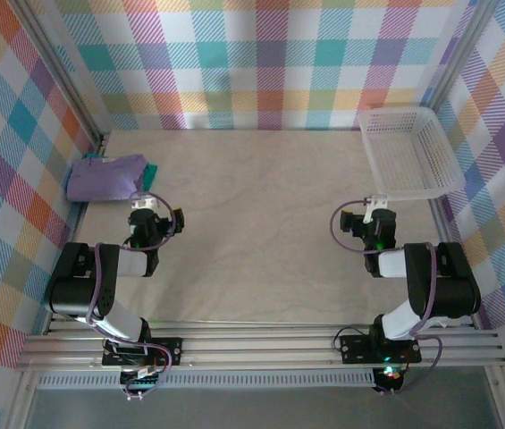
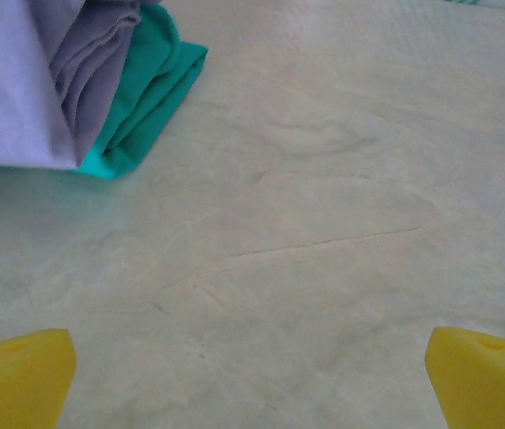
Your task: Fold the inside-out t-shirt
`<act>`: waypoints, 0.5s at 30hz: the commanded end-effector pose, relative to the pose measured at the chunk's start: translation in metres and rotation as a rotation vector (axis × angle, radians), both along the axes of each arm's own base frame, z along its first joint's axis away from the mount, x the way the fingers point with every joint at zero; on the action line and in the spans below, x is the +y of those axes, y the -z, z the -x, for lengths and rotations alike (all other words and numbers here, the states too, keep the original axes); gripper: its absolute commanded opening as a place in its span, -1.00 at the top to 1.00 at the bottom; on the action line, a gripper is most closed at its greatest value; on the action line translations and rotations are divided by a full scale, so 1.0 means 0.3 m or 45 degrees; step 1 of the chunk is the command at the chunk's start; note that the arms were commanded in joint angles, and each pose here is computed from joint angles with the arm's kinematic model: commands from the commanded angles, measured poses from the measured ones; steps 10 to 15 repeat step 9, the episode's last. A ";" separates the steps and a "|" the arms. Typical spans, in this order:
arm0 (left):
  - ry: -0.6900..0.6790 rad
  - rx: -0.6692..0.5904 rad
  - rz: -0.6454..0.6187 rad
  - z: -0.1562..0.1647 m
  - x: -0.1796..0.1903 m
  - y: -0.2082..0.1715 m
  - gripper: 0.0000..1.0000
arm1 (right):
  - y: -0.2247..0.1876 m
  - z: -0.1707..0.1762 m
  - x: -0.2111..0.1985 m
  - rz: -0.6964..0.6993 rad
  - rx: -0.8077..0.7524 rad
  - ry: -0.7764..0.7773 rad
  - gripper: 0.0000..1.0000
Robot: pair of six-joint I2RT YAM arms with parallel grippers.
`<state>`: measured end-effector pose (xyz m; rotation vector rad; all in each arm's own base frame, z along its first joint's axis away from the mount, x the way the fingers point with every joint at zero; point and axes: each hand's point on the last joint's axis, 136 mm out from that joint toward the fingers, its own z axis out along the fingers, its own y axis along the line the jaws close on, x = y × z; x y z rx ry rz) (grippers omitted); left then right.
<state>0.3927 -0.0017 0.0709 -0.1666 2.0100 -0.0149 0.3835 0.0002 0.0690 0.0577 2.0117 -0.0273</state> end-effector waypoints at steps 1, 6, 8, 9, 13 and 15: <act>0.075 -0.039 -0.035 -0.020 -0.029 -0.031 -1.00 | -0.075 -0.042 0.031 -0.054 -0.098 -0.051 -0.99; 0.078 -0.032 -0.037 -0.020 -0.031 -0.027 -1.00 | -0.074 -0.045 0.034 -0.053 -0.094 -0.057 -0.99; 0.078 -0.029 -0.039 -0.018 -0.031 -0.024 -1.00 | -0.077 -0.045 0.034 -0.051 -0.101 -0.057 -0.99; 0.079 -0.030 -0.037 -0.019 -0.031 -0.025 -1.00 | -0.079 -0.044 0.032 -0.049 -0.108 -0.056 -0.99; 0.079 -0.030 -0.037 -0.019 -0.031 -0.025 -1.00 | -0.079 -0.044 0.032 -0.049 -0.108 -0.056 -0.99; 0.079 -0.030 -0.037 -0.019 -0.031 -0.025 -1.00 | -0.079 -0.044 0.032 -0.049 -0.108 -0.056 -0.99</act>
